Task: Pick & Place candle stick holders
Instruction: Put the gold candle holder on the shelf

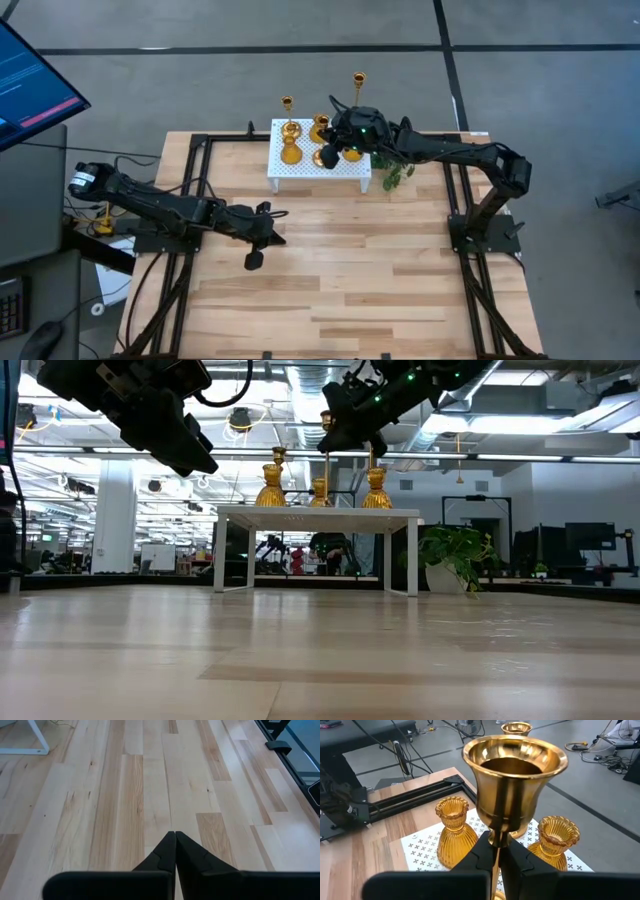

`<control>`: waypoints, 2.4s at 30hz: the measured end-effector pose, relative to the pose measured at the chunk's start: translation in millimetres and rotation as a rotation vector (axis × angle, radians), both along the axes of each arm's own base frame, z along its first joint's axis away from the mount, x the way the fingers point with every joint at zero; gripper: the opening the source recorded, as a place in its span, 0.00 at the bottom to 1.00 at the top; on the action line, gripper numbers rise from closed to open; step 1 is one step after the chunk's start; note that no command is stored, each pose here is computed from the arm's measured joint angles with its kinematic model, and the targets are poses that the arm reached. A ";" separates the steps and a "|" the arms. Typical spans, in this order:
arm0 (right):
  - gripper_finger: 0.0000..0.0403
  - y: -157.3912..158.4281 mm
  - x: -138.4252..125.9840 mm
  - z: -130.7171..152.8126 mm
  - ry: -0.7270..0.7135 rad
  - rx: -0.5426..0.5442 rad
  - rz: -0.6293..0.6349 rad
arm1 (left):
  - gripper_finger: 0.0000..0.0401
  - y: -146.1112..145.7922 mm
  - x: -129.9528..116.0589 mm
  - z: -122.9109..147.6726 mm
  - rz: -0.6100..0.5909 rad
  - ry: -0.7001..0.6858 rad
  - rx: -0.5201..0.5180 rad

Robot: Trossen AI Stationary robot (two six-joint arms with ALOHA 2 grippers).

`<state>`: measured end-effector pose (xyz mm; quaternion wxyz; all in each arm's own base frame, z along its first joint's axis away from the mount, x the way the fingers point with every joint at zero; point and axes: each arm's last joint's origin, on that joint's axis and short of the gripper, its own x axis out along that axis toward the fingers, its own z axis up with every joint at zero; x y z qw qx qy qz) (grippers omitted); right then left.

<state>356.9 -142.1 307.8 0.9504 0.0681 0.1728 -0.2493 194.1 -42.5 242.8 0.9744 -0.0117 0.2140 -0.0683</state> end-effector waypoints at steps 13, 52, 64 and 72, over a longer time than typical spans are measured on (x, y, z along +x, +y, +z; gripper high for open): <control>0.22 0.9 2.4 5.4 -0.052 -0.032 0.021 | 0.01 0.0 0.0 0.0 0.000 0.000 -0.001; 0.02 74.5 -37.4 1.5 0.272 -0.033 -0.116 | 0.01 2.8 0.2 -0.3 0.084 -0.005 0.046; 0.00 138.7 -45.2 -68.0 0.237 0.013 -0.120 | 0.01 9.3 -14.3 7.0 0.101 -0.022 0.220; 0.00 194.7 -62.2 -98.5 0.068 0.032 -0.167 | 0.02 11.2 -25.3 15.4 0.108 -0.062 0.196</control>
